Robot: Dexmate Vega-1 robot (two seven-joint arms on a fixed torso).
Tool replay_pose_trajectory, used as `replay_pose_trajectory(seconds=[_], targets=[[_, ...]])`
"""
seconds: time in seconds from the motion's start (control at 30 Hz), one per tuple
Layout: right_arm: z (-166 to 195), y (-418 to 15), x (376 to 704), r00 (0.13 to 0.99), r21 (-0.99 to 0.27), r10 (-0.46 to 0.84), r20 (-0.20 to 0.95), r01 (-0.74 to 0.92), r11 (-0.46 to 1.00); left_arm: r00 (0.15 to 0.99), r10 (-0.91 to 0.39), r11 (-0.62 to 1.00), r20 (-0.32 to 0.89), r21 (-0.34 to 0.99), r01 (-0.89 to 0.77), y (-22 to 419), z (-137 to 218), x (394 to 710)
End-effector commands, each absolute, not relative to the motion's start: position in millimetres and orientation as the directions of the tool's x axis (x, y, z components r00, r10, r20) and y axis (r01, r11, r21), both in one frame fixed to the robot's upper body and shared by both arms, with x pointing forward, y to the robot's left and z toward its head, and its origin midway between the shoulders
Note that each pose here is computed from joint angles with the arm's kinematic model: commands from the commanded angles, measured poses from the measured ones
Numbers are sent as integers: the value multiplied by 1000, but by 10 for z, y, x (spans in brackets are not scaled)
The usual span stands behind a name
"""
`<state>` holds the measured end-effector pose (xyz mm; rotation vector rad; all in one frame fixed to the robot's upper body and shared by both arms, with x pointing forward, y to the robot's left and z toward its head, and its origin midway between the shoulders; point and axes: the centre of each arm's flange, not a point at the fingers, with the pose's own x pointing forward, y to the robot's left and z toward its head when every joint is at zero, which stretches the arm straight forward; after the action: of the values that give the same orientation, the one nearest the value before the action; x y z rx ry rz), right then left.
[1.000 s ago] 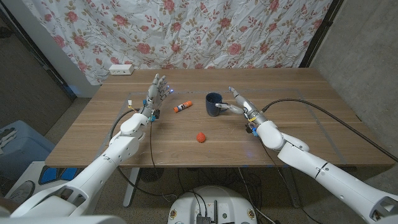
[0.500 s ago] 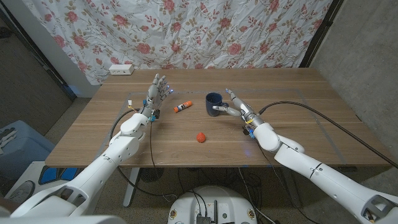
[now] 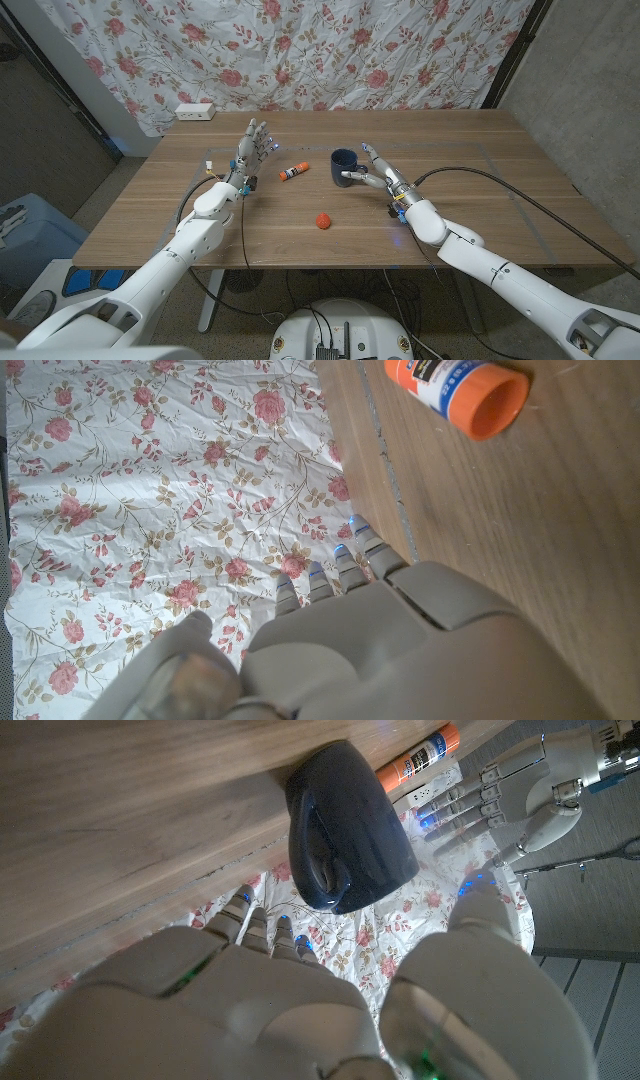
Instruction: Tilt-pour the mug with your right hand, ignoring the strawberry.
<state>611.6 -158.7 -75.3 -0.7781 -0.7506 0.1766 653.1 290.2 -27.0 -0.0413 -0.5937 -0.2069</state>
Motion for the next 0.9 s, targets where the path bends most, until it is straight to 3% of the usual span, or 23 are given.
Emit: replay_pose_trajectory(seconds=[0.03, 0.9], targets=[[-792, -1541, 6187, 720, -681, 411, 559, 116, 723, 809, -181, 979, 559, 20, 205, 2903, -270, 6530], [-808, -1482, 6378, 703, -667, 440, 559, 65, 742, 809, -181, 979, 560, 21, 205, 2904, -269, 6530]])
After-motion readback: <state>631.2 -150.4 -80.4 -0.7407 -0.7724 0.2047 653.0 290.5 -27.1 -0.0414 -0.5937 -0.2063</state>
